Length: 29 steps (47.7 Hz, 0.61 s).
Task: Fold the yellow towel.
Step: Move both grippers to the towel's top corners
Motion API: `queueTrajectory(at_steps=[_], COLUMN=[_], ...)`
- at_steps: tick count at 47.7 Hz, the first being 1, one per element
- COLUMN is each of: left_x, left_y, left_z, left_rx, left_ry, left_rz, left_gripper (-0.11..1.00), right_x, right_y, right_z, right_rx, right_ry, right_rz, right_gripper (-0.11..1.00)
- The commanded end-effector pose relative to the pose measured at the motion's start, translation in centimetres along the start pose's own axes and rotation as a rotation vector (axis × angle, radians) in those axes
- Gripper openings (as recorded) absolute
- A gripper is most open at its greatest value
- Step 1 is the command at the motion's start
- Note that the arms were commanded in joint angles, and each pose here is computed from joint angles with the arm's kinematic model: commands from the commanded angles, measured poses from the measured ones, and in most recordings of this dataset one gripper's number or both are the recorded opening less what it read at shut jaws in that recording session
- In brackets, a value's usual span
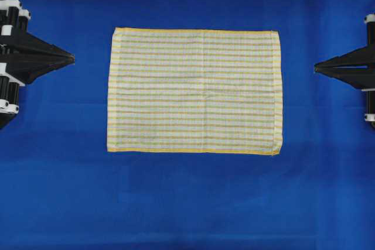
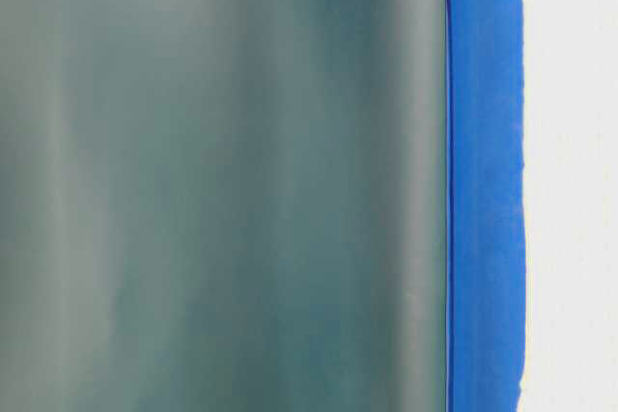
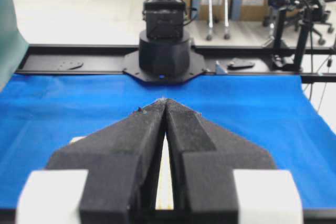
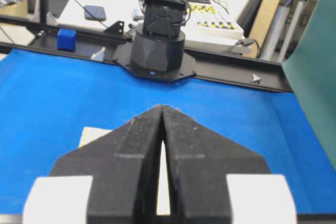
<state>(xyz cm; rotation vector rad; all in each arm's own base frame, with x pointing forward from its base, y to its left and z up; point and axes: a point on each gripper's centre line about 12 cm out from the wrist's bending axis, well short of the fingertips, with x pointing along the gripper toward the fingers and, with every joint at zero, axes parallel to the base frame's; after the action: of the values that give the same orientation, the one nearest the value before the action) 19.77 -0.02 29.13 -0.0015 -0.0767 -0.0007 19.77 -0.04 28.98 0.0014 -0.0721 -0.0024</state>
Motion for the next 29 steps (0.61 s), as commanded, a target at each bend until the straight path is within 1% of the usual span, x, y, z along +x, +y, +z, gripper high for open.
queueTrajectory(at_steps=[1,6,9,11,14,19,25,27,29], left_x=[0.4,0.6,0.8,1.0,1.2,1.8,2.7,2.9,3.1], left_y=[0.4,1.0,1.6,2.3,3.0,4.2,5.6,6.0,6.5], left_z=[-0.4,-0.9,-1.3,-1.8,-2.7,-4.5,-7.1,-7.9,-8.6], left_rx=[-0.022,-0.023,-0.025,-0.027,-0.033,-0.048,-0.067,-0.076,-0.088], left_ry=[0.038,0.064,0.083,0.106,0.143,0.218,0.322,0.352,0.376], left_rz=[0.023,0.055,0.084,0.114,0.149,0.200,0.252,0.270,0.289], left_gripper=[0.00,0.00,0.00,0.00,0.00,0.00,0.01,0.05,0.12], right_x=[0.4,0.6,0.7,0.7,0.8,1.0,1.4,1.6,1.8], right_y=[-0.1,-1.1,-1.9,-2.4,-3.2,-4.3,-5.7,-6.3,-6.8], right_z=[0.9,0.2,-0.5,-1.0,-1.8,-3.0,-4.8,-5.6,-6.4], right_rx=[0.012,0.069,0.095,0.106,0.122,0.137,0.164,0.181,0.191], right_ry=[-0.020,0.040,0.080,0.104,0.139,0.188,0.258,0.288,0.316], right_rz=[-0.003,-0.063,-0.104,-0.130,-0.173,-0.226,-0.292,-0.320,-0.341], right_gripper=[0.00,0.00,0.00,0.00,0.00,0.00,0.01,0.01,0.07])
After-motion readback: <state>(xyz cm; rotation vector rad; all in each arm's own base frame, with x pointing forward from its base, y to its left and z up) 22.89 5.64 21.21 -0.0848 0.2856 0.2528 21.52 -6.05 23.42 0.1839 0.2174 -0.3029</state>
